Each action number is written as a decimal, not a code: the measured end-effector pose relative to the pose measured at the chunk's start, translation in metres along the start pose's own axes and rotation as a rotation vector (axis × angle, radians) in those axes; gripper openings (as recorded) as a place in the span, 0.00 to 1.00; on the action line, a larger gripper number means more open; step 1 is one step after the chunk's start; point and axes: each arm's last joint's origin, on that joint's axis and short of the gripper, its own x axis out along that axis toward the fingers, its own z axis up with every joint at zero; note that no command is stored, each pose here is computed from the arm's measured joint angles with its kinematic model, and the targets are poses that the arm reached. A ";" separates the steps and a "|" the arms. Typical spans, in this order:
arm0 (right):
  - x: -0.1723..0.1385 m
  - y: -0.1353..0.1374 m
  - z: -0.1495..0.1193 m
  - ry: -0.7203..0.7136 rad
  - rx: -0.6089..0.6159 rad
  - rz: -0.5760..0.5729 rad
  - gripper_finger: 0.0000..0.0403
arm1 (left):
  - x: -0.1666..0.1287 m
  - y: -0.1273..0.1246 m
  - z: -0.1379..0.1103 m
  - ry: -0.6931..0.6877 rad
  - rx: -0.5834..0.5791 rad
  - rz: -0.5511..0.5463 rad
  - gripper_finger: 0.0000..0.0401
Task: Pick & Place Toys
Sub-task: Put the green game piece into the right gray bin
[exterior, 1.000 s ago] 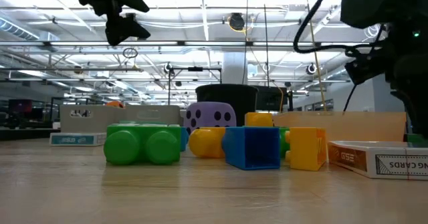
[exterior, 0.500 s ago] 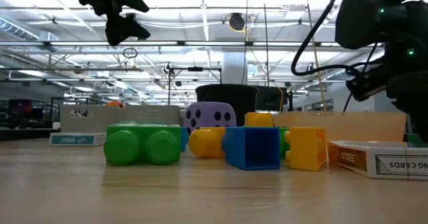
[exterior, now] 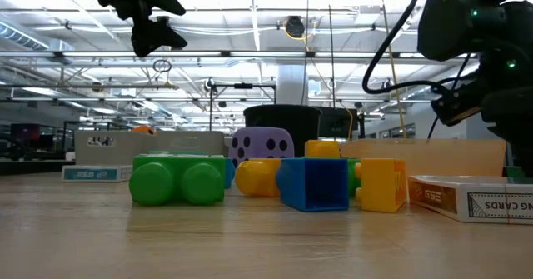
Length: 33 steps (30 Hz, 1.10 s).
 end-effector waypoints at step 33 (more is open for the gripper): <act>-0.141 0.026 0.066 -0.990 0.133 1.317 0.36 | -0.019 -0.025 0.059 -0.234 0.352 -0.270 0.66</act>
